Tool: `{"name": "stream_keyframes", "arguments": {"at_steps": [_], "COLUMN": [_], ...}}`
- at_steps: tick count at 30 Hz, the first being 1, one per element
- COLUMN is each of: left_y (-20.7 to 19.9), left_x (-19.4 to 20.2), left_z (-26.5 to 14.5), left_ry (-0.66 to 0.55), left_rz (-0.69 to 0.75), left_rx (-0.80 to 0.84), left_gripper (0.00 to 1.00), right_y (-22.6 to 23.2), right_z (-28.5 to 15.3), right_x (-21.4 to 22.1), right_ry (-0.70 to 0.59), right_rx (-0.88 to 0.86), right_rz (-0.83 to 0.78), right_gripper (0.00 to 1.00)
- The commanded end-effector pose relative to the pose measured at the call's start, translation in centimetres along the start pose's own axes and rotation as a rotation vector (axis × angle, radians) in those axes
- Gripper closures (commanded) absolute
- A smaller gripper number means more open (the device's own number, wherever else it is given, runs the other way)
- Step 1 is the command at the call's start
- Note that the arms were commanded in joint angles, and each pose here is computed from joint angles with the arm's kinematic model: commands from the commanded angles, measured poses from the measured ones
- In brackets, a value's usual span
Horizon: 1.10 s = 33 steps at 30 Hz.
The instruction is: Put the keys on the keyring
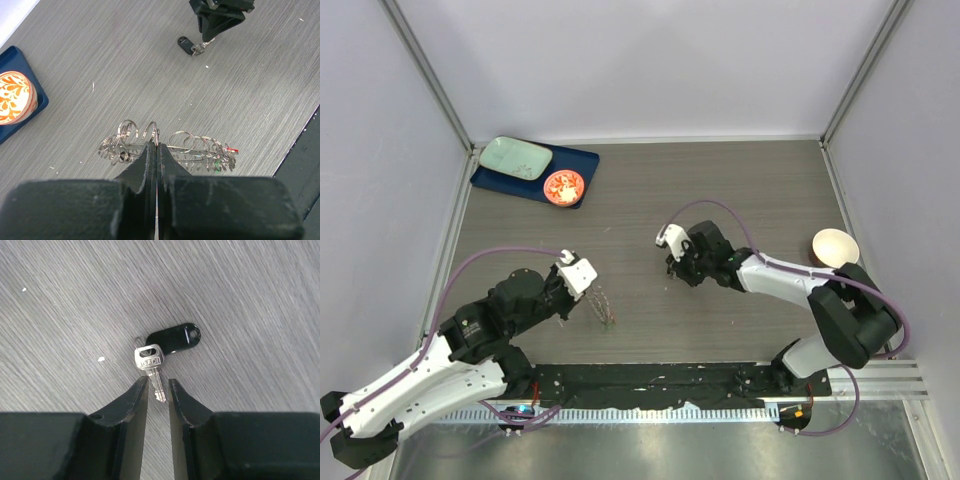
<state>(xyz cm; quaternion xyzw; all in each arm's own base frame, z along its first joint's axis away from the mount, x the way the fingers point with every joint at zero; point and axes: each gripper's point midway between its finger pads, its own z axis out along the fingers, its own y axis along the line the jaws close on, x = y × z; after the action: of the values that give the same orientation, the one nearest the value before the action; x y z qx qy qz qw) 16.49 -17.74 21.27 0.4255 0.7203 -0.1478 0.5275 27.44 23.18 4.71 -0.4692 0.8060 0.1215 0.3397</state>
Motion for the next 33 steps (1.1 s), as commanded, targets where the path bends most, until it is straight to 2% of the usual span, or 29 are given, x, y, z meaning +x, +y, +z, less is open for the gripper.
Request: {"name": "stream_keyframes", "arguments": {"at_steps": [1,6,14,18,23,26,33], "left_y": [0.6,0.6,0.7,0.7,0.4,0.3,0.2], "left_x": [-2.1,-1.9,-1.8,-1.9,-2.2,-2.1,-2.2], "left_z": [-0.3,-0.2,-0.2,-0.3,-0.3,-0.3,-0.3], "left_ry": [-0.063,-0.052,-0.049,-0.054,-0.065,-0.064,-0.068], "left_rz": [-0.015,-0.016,-0.014,-0.016,-0.018,-0.021,-0.024], "left_rx": [-0.017,-0.021,-0.023,-0.023,-0.006,-0.004,0.003], "left_gripper": [1.00,1.00,1.00,1.00,1.00,1.00,1.00], "right_y": [-0.8,-0.3,-0.3,0.1,-1.3,-1.8,-1.5], "right_z": [-0.3,0.1,1.3,1.1,-0.5,-1.0,-0.8], "right_x": [-4.8,-4.6,-4.0,-4.0,-4.3,-3.1,-0.6], "right_ry": [-0.293,-0.272,-0.197,-0.182,-0.208,-0.183,-0.126], "right_rx": [-0.005,-0.042,-0.069,-0.074,0.046,0.101,0.134], "right_rz": [0.021,0.011,0.038,0.127,0.269,0.354,0.527], "right_gripper": [0.71,0.76,0.76,0.75,0.70,0.66,0.65]}}
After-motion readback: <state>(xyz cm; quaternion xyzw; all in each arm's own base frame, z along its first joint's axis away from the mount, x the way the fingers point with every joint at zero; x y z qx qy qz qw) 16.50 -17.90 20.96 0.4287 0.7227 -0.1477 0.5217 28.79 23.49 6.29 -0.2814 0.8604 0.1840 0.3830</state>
